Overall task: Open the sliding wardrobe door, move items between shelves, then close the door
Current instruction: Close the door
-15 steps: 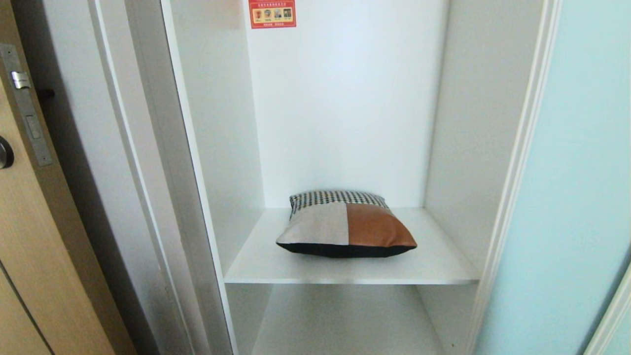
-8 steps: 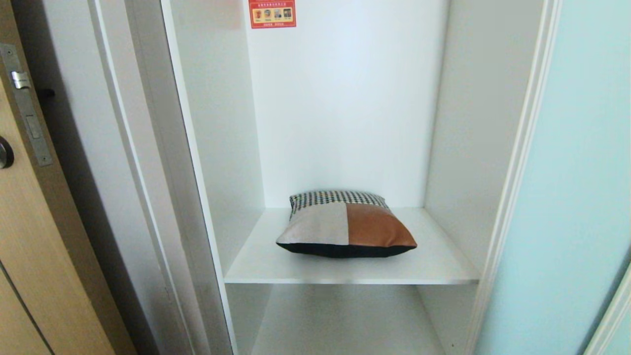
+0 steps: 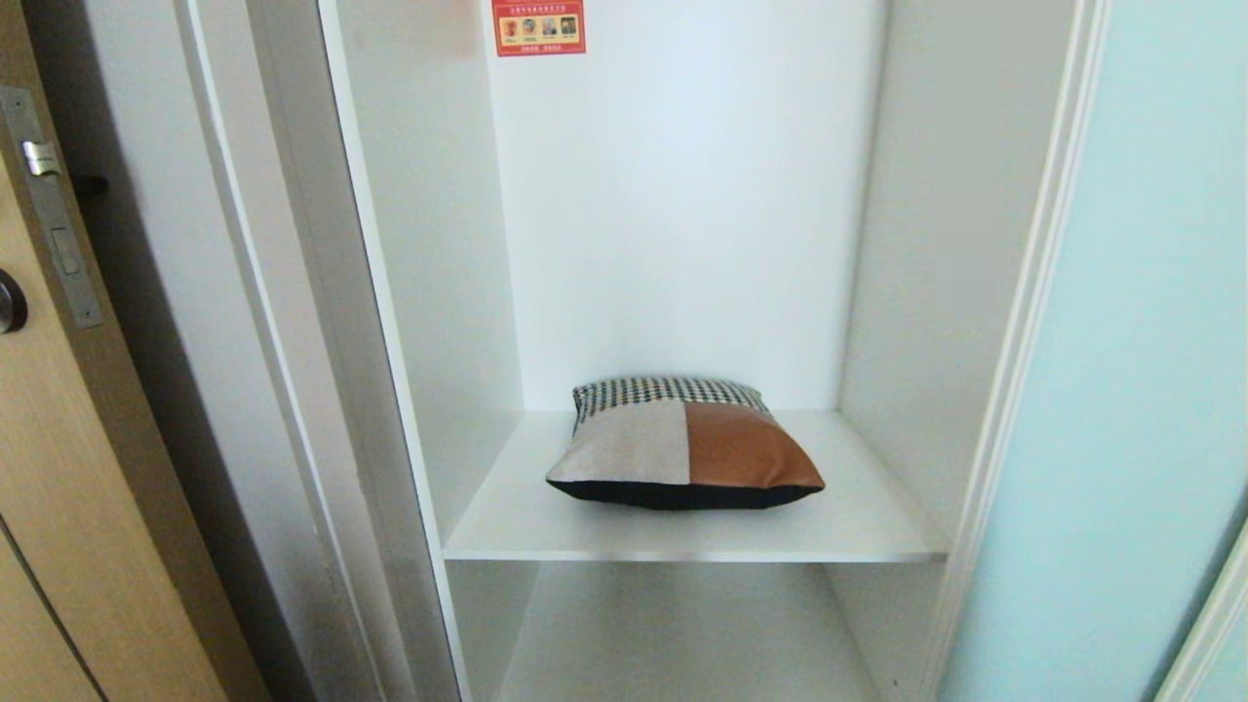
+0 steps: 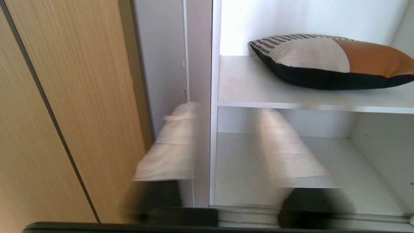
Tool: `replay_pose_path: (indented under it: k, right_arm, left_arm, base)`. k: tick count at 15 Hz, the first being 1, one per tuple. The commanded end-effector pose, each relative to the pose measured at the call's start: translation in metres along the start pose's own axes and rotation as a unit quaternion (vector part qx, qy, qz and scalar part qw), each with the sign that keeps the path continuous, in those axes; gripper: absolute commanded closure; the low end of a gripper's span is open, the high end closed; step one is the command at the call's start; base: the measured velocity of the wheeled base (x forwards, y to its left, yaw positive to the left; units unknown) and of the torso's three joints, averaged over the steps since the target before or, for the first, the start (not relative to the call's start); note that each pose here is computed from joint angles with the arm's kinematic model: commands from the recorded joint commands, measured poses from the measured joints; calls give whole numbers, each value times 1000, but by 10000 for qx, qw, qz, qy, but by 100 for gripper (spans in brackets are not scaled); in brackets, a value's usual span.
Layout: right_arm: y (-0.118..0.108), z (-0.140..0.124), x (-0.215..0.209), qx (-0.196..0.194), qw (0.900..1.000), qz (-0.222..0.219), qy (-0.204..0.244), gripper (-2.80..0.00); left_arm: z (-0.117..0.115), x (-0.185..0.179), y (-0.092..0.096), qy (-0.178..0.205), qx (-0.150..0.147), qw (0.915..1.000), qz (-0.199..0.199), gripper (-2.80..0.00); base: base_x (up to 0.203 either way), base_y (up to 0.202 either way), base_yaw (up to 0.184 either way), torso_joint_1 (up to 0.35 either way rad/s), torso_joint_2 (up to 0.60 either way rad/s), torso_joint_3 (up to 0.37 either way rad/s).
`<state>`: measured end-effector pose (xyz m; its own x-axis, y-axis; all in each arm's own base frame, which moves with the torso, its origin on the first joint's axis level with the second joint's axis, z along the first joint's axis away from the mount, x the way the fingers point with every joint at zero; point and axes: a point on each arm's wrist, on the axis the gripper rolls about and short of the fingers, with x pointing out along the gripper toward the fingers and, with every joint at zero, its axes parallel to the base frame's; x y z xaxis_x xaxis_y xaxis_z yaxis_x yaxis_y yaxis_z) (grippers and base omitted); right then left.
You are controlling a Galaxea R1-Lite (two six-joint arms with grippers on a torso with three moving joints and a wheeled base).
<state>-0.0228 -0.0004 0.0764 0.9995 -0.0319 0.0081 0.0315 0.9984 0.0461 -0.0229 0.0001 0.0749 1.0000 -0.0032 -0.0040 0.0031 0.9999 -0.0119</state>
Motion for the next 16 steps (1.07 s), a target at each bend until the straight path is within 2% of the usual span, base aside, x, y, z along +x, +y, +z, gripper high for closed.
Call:
replay_pose_path:
  k: [1,8,12,16]
  right_arm:
    - [0,0,0,0,10000,6,3,0]
    - [0,0,0,0,10000,-1,2,0]
    - [0,0,0,0,10000,2,7,0]
    - [0,0,0,0,10000,-1,2,0]
  left_arm:
    - [0,0,0,10,-2,10000,1,0]
    - [-1,0,0,41,170,9998,8,0]
    - [0,0,0,10,-40,10000,16,0]
    - [0,0,0,10,-32,10000,16,0]
  base:
    - [0,0,0,0,0,0]
    - [0,0,0,0,0,0]
    - [0,0,0,0,0,0]
    - [0,0,0,0,0,0]
